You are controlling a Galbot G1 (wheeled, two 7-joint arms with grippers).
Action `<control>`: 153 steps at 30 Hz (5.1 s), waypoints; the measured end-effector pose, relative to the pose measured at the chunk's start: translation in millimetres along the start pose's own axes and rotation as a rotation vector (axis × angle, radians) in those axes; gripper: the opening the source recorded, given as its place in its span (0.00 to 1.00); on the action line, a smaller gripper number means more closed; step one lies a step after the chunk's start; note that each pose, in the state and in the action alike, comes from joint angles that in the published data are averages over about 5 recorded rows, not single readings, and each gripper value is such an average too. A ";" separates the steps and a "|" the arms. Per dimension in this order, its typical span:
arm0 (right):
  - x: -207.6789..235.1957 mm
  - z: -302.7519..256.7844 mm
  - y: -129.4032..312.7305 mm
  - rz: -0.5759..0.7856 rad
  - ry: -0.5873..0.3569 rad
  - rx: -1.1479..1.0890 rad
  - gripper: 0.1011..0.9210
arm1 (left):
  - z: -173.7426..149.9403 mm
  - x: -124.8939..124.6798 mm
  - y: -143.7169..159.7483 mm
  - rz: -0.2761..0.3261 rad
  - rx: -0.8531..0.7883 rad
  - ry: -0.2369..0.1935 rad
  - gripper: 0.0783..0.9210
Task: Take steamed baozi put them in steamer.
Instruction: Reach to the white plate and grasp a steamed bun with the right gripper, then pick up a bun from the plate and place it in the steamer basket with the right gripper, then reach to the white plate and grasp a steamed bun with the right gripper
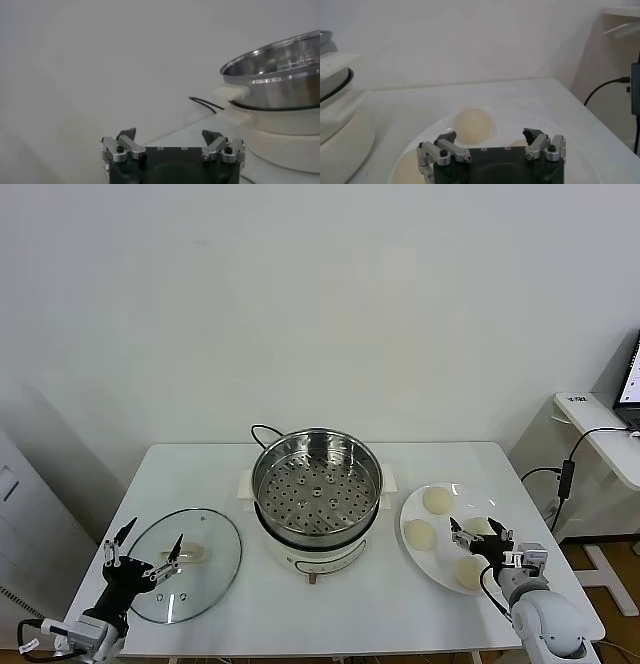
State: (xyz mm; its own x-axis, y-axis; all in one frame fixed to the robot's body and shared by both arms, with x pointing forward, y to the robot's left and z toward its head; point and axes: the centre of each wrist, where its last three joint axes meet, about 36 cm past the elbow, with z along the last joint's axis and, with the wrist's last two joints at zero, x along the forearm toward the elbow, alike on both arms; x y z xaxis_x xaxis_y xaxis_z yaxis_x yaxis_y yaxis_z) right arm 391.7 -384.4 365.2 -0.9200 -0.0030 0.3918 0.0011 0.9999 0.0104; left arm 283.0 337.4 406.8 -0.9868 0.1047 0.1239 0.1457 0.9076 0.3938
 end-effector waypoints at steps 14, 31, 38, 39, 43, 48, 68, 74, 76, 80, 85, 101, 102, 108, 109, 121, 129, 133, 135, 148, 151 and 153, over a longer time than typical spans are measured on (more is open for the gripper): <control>-12.1 -82.6 -99.8 -0.305 -0.045 0.550 0.88 | 3.1 8.4 6.5 -0.004 -0.018 0.002 0.88; -104.7 -238.0 -108.1 -0.722 0.332 1.210 0.88 | -4.4 5.6 5.7 -0.006 -0.021 -0.011 0.88; -154.6 -239.3 -77.2 -0.775 0.429 1.295 0.88 | -6.2 3.8 6.3 -0.018 -0.014 -0.010 0.88; -161.0 -238.7 -72.5 -0.780 0.436 1.303 0.88 | -6.3 3.7 6.2 -0.019 -0.013 -0.010 0.88; -184.0 -234.5 -53.8 -0.796 0.461 1.331 0.88 | -6.1 3.4 5.7 -0.021 -0.010 -0.007 0.88; -205.7 -224.0 -33.6 -0.812 0.486 1.358 0.88 | -5.4 3.5 5.5 -0.021 -0.008 -0.004 0.88; -230.9 -191.7 -7.8 -0.829 0.533 1.417 0.66 | -3.9 6.1 3.6 -0.016 -0.017 0.007 0.88; -229.3 -201.2 -4.9 -0.829 0.524 1.448 0.48 | -5.5 8.0 2.7 -0.016 -0.020 0.003 0.88; -227.8 -209.0 -3.4 -0.829 0.516 1.462 0.44 | -5.5 8.8 2.6 -0.018 -0.020 0.002 0.88; -222.4 -235.2 2.5 -0.834 0.488 1.502 0.41 | -5.5 9.4 2.8 -0.020 -0.019 0.001 0.88; -213.0 -287.5 23.0 -0.864 0.421 1.574 0.39 | -8.1 8.6 4.6 -0.025 -0.022 -0.007 0.88; -158.2 -439.6 178.4 -1.118 0.097 2.016 0.38 | -11.1 9.9 12.4 -0.038 -0.021 -0.026 0.88; -156.6 -438.5 189.6 -1.139 0.081 2.045 0.38 | -11.3 9.7 12.7 -0.039 -0.020 -0.027 0.88; -156.4 -421.8 246.6 -1.241 0.007 2.211 0.33 | -13.2 11.6 15.9 -0.043 -0.020 -0.032 0.88; -157.5 -418.0 254.9 -1.256 -0.003 2.237 0.33 | -13.6 12.3 16.2 -0.042 -0.021 -0.032 0.88; -182.7 -372.0 313.9 -1.370 -0.086 2.441 0.34 | -14.9 16.4 22.4 -0.048 -0.021 -0.034 0.88; -201.9 -351.3 325.4 -1.402 -0.130 2.490 0.44 | -14.2 16.7 23.0 -0.049 -0.019 -0.033 0.88; -208.0 -342.3 327.8 -1.411 -0.153 2.505 0.56 | -14.2 15.4 22.4 -0.049 -0.018 -0.035 0.88; -210.0 -340.1 327.0 -1.410 -0.160 2.511 0.64 | -13.9 14.7 22.0 -0.050 -0.016 -0.035 0.88; -196.5 -389.8 294.2 -1.309 -0.148 2.368 0.88 | -8.0 18.6 21.8 -0.052 -0.015 -0.021 0.88; -188.6 -413.2 270.6 -1.248 -0.080 2.231 0.88 | -8.2 17.6 21.5 -0.051 -0.015 -0.022 0.88; -184.7 -427.2 249.5 -1.204 -0.011 2.119 0.88 | -8.9 16.4 21.1 -0.050 -0.015 -0.025 0.88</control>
State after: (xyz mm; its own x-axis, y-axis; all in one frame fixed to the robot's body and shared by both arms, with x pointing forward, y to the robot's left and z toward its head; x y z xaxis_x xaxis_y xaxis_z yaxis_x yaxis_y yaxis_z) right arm 729.3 -138.6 688.4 -0.2296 -0.3359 0.9135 -0.5114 -0.7570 -0.4068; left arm 270.5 354.7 425.3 -0.9943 0.0696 0.0809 0.0969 0.9058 0.4124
